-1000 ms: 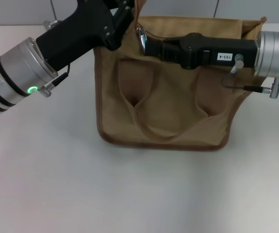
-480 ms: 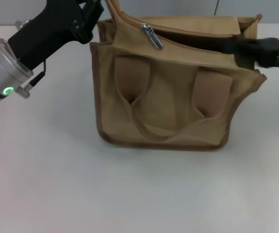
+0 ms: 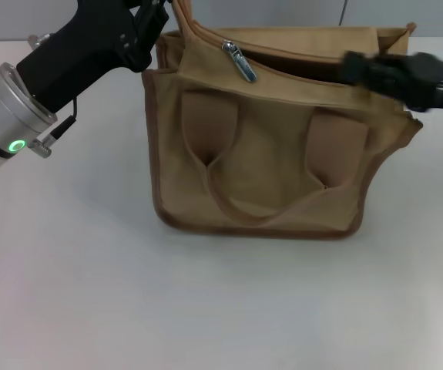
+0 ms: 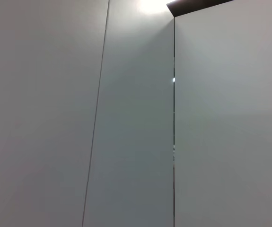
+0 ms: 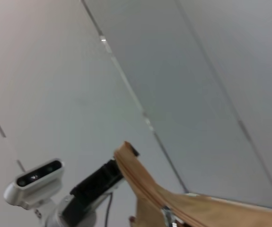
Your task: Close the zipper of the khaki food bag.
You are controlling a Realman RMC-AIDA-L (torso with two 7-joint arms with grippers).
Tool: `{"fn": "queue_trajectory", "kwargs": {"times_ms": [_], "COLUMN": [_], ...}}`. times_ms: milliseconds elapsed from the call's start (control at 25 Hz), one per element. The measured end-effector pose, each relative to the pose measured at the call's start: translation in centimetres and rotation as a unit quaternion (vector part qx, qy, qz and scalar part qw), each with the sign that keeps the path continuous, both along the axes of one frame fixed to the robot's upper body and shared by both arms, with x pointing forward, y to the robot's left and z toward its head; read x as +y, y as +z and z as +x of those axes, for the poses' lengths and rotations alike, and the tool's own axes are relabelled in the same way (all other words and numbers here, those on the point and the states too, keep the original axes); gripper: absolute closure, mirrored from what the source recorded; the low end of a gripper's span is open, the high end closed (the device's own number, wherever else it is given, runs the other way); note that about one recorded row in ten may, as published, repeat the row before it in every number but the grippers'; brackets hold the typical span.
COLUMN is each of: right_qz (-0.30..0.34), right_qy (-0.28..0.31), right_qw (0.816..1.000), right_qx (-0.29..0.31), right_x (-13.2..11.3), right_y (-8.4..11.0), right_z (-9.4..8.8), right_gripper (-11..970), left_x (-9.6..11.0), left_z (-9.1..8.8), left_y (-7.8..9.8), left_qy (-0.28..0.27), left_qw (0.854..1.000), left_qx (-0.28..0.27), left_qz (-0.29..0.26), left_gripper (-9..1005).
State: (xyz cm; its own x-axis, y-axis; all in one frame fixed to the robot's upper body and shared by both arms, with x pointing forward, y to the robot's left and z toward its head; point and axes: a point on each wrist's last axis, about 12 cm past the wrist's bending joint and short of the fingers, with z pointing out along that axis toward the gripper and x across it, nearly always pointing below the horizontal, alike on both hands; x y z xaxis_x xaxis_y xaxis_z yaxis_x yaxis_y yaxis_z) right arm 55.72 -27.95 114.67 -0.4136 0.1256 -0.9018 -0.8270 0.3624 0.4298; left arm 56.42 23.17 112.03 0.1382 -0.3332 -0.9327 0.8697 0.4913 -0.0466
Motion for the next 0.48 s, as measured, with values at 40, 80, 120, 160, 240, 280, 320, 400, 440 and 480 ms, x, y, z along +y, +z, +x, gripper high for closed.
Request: {"fn": "queue_trajectory", "kwargs": {"times_ms": [40,80,120,160,240,280,320,400,440,480], "right_qz": [0.004,0.004,0.0,-0.012,-0.018,-0.025,-0.032,-0.043,-0.048,-0.053], "right_qy": [0.01,0.016,0.025,0.037,0.041,0.045,0.05,0.059,0.064,0.069], "right_qw": [1.0,1.0,1.0,0.999,0.999,0.999,0.998,0.997,0.997,0.996], "right_qx": [0.003,0.005,0.007,0.008,0.009,0.009,0.009,0.01,0.011,0.013], "right_x": [0.7,1.3,2.0,3.2,3.7,4.3,4.8,5.8,6.3,6.7], "right_y": [-0.2,-0.2,-0.2,-0.1,-0.1,0.0,0.0,-0.1,-0.1,-0.2], "right_z": [0.4,0.9,1.3,2.0,2.3,2.6,2.8,3.2,3.3,3.5], "right_gripper": [864,856,849,805,716,672,628,617,612,606], "left_x": [0.0,-0.1,-0.1,-0.1,-0.2,-0.2,-0.2,-0.3,-0.3,-0.3], "left_z": [0.0,0.0,0.0,-0.1,-0.1,-0.1,-0.1,-0.1,-0.1,-0.1], "left_y": [0.0,0.0,0.0,0.0,0.0,0.0,0.1,0.1,0.1,0.1], "left_qy": [-0.001,-0.001,-0.002,-0.003,-0.004,-0.005,-0.006,-0.007,-0.008,-0.009], "left_qw": [1.0,1.0,1.0,1.0,1.0,1.0,1.0,1.0,1.0,1.0], "left_qx": [0.0,0.0,0.0,0.0,-0.001,-0.002,-0.003,-0.003,-0.004,-0.004], "left_qz": [0.0,-0.001,-0.001,-0.002,-0.003,-0.003,-0.004,-0.004,-0.005,-0.005], "left_gripper": [934,933,933,933,932,932,932,931,931,931]}}
